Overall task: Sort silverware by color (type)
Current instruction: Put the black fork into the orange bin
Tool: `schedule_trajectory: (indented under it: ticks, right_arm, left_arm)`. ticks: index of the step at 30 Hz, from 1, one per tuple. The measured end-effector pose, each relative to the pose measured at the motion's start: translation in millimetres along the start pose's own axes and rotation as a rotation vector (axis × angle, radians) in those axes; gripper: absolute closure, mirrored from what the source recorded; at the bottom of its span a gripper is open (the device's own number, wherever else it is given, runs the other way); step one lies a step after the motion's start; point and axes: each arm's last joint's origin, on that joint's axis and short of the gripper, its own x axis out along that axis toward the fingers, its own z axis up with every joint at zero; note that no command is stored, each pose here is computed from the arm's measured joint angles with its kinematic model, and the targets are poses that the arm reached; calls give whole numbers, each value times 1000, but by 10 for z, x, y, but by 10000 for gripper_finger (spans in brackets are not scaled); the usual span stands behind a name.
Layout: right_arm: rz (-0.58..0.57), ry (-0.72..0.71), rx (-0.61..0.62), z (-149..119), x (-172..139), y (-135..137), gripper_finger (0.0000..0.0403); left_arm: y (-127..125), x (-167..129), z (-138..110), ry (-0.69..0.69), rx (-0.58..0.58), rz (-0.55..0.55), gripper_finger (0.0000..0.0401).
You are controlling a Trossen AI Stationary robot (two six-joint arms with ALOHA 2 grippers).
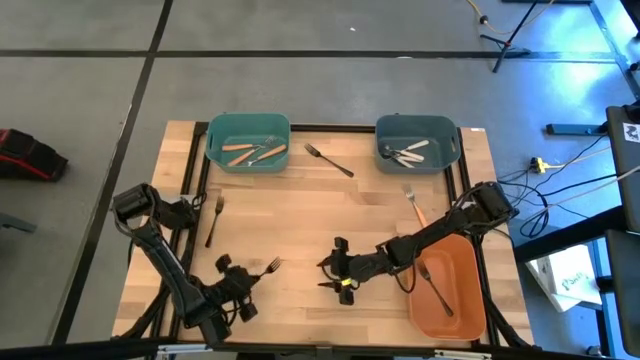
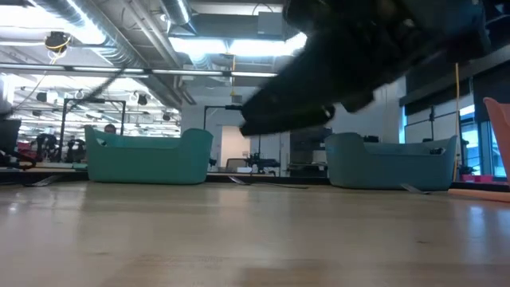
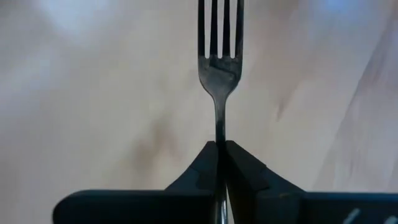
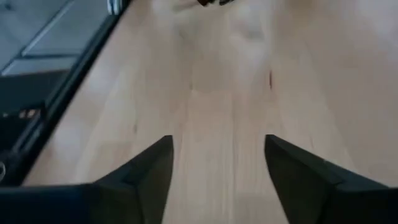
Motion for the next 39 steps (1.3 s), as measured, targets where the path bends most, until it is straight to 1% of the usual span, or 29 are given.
schedule_trajectory:
  ticks: [3, 5, 9, 11, 13, 16, 22, 27, 28, 32, 34, 36, 39]
  right_arm:
    - [7, -65, -21, 95, 8, 1, 138]
    - [-1, -124, -37, 150, 3, 9, 131]
    - [-54, -281, -58, 293, -27, 19, 132]
    - [-74, -364, -59, 373, -48, 10, 137]
    - [-68, -427, -53, 434, -71, 14, 144]
    - [-80, -497, -63, 529, -91, -3, 153]
    - [-94, -544, -85, 699, -94, 14, 167]
    - [-206, -557, -63, 746, -97, -26, 171]
    - [-213, -559, -61, 757, -94, -44, 171]
    - [-161, -558, -72, 774, -79, -88, 172]
    - [-160, -563, -73, 784, -78, -108, 173]
    - [-183, -561, -70, 782, -78, -116, 184]
    - [-199, -559, -76, 780, -78, -118, 226]
  left_arm:
    - [-11, -41, 94, -165, 64, -28, 391]
    - [-29, -54, 134, -269, 110, -35, 391]
    - [-76, -69, 196, -477, 166, -25, 391]
    - [-101, -61, 229, -547, 186, -10, 391]
    - [-124, -43, 269, -589, 213, 12, 391]
    - [-143, 13, 343, -616, 237, 50, 391]
    - [-158, 152, 495, -632, 221, 112, 392]
    - [-211, 199, 548, -605, 226, 107, 392]
    - [-225, 196, 552, -607, 230, 104, 392]
    - [-262, 207, 583, -600, 266, 108, 392]
    - [-261, 226, 597, -584, 273, 107, 392]
    - [-260, 238, 605, -576, 272, 106, 392]
    - [-256, 250, 615, -570, 272, 108, 392]
